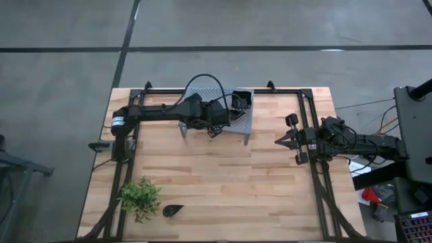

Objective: Pick & Place Mini shaped plates
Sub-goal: Stack the black square plate on top of the other black square plate on the shelf, then stack the black drop shaped plate on top of the other black drop shaped plate on the shelf

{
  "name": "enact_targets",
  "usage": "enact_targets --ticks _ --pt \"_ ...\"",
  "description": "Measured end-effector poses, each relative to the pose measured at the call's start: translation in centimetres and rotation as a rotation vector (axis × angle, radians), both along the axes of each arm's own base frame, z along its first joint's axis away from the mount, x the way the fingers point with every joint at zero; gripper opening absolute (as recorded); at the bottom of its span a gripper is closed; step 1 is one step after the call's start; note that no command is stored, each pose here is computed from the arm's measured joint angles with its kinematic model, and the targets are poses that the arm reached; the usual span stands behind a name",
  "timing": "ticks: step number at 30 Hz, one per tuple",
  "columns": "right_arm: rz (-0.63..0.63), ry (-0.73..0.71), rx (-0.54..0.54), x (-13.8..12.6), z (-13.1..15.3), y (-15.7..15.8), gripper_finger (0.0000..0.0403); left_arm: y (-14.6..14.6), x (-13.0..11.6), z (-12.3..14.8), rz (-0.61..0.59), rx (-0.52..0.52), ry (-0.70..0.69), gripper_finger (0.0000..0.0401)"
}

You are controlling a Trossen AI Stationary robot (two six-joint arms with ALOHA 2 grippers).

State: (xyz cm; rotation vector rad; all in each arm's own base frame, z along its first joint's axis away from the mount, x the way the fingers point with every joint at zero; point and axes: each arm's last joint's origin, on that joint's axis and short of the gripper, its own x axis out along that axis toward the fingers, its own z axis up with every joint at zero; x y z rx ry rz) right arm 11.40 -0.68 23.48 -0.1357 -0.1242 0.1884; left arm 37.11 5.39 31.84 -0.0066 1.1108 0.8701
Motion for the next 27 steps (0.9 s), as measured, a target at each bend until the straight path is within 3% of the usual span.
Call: enact_targets --ticks 9,13,19,27 --pt "-0.001 -0.001 -0.004 0.0 0.0 0.0 0.0008 0.0 -0.1 0.2 -0.003 -0.002 0.013 0.0087" --pt "0.0 0.0 0.0 0.0 0.0 0.0 0.0008 -1.1 -0.4 0.6 -0.014 -0.065 0.014 0.01" --pt "0.0 0.0 0.0 0.0 0.0 0.0 0.0008 -4.9 -0.5 0.8 -0.092 -0.165 -0.01 0.0102" --pt "-0.001 -0.001 -0.003 0.0 0.0 0.0 0.0008 -13.4 -1.4 0.4 -0.207 -0.257 -0.042 0.0103"
